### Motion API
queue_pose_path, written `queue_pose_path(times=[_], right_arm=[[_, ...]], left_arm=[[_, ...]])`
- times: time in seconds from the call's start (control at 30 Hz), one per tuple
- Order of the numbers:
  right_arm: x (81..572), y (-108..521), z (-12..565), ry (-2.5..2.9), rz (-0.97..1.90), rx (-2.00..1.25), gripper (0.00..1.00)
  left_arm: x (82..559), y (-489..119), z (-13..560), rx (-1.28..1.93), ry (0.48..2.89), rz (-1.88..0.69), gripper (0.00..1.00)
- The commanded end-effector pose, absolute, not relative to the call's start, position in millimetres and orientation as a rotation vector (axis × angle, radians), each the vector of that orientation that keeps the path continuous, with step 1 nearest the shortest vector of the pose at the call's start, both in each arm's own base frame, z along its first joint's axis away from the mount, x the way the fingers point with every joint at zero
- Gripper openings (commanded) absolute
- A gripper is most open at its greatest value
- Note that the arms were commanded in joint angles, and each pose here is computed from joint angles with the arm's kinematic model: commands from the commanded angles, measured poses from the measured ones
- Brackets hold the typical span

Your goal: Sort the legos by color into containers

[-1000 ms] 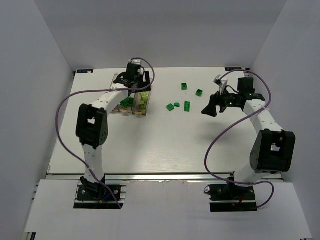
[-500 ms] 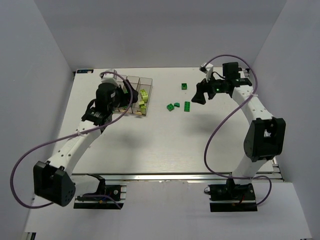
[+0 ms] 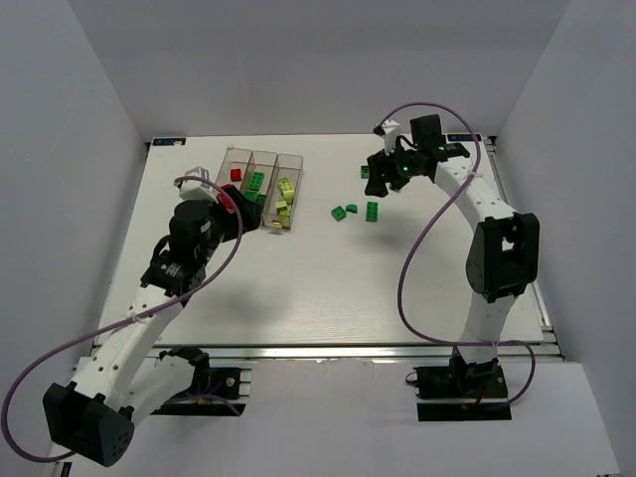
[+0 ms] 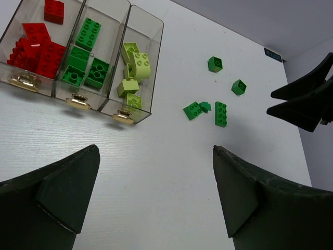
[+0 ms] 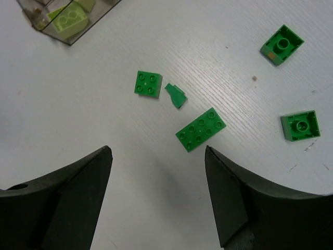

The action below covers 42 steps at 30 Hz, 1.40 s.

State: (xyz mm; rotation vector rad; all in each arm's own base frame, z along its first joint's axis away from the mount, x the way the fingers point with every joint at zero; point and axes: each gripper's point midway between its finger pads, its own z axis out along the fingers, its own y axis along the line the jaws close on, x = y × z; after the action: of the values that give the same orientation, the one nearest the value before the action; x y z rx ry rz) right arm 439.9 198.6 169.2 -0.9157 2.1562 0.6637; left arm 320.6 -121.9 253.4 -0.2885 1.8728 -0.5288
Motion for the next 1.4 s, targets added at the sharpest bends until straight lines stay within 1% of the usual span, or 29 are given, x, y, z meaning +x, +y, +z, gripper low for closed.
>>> queue_pose_path(times=[0.0,0.07,0.13,0.17,0.2,0.27,0.3,0.33,0.6,0.8,0.83,0.9,1.03,1.13,1.27,1.37], right_arm=[[466.6,201.7,182.3,2.182,0.573,-0.759,0.77],[474.9,203.7,172.6,2.238,0.523,-0.648,0.77],[478.2,211.8,163.9,2.267,0.491,-0.626,0.78],[481.2,208.5,157.9,2.295,0.441,-0.594,0.8],[485.2,210.8,161.2,2.294,0.434,-0.586,0.81],[487.4,212.5,146.7,2.346,0.393,-0.568,0.85],[492.4,215.5,152.1,2.339,0.393,-0.558,0.86],[494.3,216.3,142.2,2.365,0.394,-0.551,0.87],[501.0,219.2,119.8,2.407,0.367,-0.523,0.89],[506.1,226.5,106.2,2.419,0.373,-0.503,0.84],[507.9,225.8,104.6,2.42,0.364,-0.498,0.81],[508.4,224.2,98.6,2.429,0.33,-0.493,0.78],[505.1,212.7,82.8,2.467,0.253,-0.464,0.7],[502.7,195.9,71.2,2.495,0.143,-0.424,0.65],[501.2,192.9,62.5,2.517,0.124,-0.398,0.62],[498.5,195.3,56.1,2.535,0.134,-0.389,0.62]], left_arm=[[312.0,-113.9,247.8,-0.344,1.872,-0.521,0.98],[308.3,-110.0,245.7,-0.366,1.867,-0.516,0.98],[306.2,-107.4,245.7,-0.379,1.861,-0.511,0.98],[304.7,-106.2,244.5,-0.387,1.864,-0.508,0.98],[303.0,-104.7,245.2,-0.391,1.859,-0.506,0.98],[301.5,-102.7,244.4,-0.398,1.859,-0.499,0.98],[300.9,-102.0,245.8,-0.401,1.855,-0.499,0.98],[300.7,-101.3,246.3,-0.403,1.854,-0.496,0.98],[296.0,-95.0,244.3,-0.431,1.864,-0.471,0.98],[291.4,-92.8,240.0,-0.454,1.859,-0.478,0.98],[290.9,-92.6,240.4,-0.452,1.863,-0.475,0.98],[291.0,-91.9,239.4,-0.452,1.874,-0.465,0.98],[288.4,-88.7,239.1,-0.463,1.88,-0.45,0.98],[285.0,-87.4,237.9,-0.479,1.87,-0.461,0.98],[282.4,-86.1,235.2,-0.492,1.869,-0.464,0.98],[282.3,-86.0,236.5,-0.489,1.874,-0.46,0.98]])
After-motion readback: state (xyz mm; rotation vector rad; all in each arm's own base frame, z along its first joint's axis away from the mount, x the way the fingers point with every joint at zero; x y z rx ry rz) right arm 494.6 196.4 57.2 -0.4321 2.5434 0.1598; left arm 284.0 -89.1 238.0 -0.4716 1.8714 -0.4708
